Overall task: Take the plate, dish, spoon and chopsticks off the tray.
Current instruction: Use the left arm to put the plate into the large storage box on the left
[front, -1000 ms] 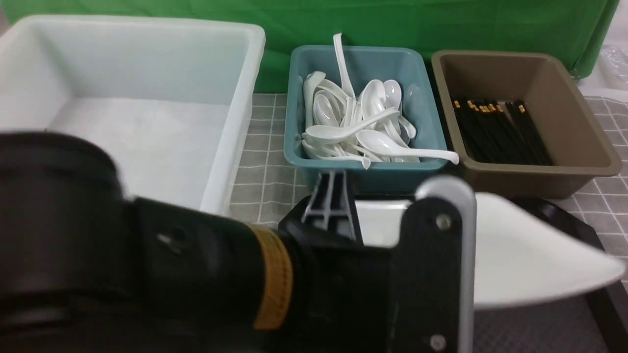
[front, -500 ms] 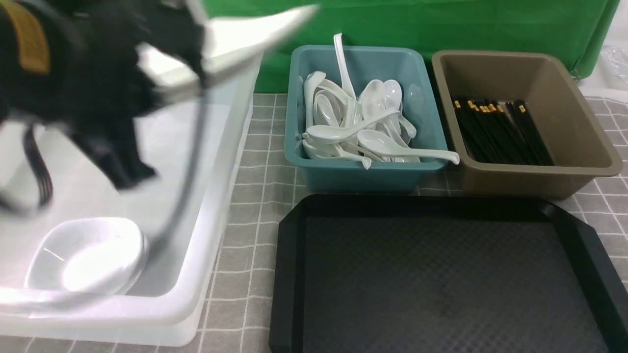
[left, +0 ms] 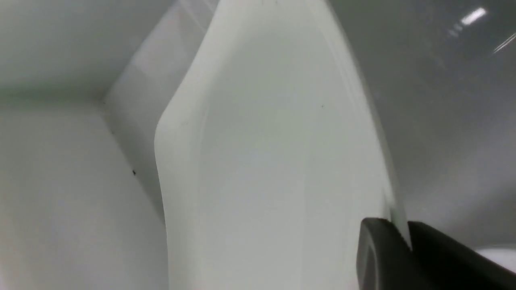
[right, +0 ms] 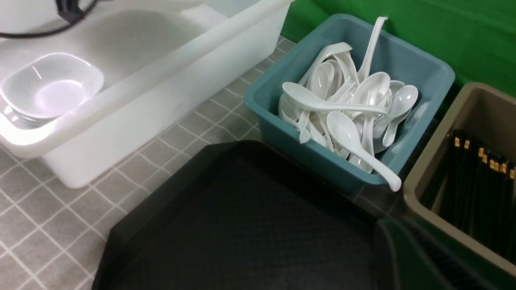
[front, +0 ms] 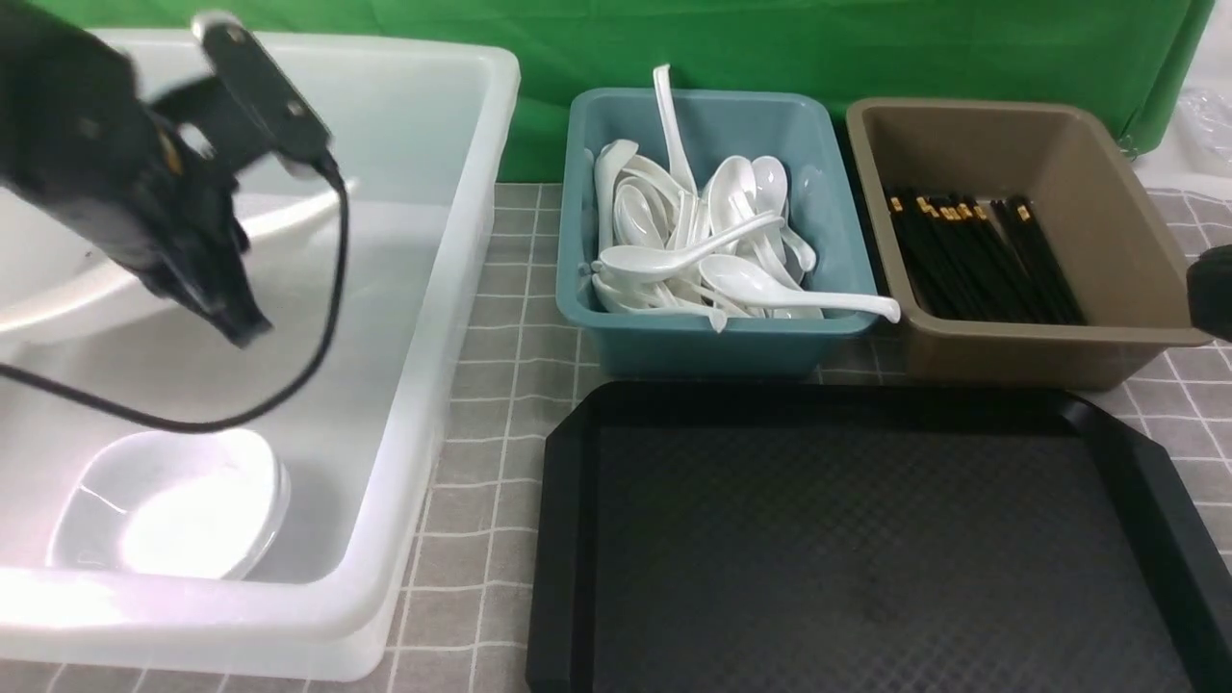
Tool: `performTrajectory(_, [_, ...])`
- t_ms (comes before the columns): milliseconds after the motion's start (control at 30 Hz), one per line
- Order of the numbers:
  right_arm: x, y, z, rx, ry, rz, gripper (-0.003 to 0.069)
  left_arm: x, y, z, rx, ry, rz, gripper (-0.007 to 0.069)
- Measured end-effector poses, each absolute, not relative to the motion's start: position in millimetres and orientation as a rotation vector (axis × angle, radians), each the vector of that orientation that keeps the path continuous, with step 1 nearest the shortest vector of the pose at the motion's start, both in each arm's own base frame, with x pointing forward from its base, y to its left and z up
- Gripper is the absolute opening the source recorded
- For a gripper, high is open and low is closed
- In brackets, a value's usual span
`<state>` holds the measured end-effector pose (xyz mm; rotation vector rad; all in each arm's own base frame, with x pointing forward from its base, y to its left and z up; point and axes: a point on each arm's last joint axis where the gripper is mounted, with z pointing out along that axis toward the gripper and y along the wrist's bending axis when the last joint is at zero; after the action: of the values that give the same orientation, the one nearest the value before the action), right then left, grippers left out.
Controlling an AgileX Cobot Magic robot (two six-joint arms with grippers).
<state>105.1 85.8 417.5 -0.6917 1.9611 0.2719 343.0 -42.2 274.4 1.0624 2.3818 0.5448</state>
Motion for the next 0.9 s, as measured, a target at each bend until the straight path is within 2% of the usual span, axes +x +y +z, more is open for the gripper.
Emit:
performTrajectory(267, [103.1, 85.6, 414.3, -0.696, 2.004, 0.285, 0.0023, 362.0, -43.9, 237.5, 1.081, 2.438, 0.554, 0.0029])
performTrajectory(500, [102.3, 85.7, 413.2, -0.699, 2.018, 0.289, 0.0023, 368.7, -49.3, 221.7, 0.974, 2.501, 0.455, 0.0058])
performTrajectory(567, [101.9, 86.1, 413.1, -0.705, 2.019, 0.295, 0.0023, 369.3, -50.1, 215.6, 0.963, 2.529, 0.435, 0.0087])
performTrajectory(700, [100.4, 86.7, 411.7, -0.715, 2.036, 0.309, 0.0023, 369.1, -52.5, 196.1, 0.942, 2.629, 0.372, 0.0201])
performTrajectory(733, [100.4, 86.6, 411.5, -0.716, 2.038, 0.307, 0.0023, 369.1, -52.6, 195.5, 0.940, 2.633, 0.370, 0.0206])
performTrajectory(900, [98.7, 85.7, 408.8, -0.721, 2.075, 0.306, 0.0023, 368.7, -53.9, 189.5, 0.928, 2.666, 0.340, 0.0347])
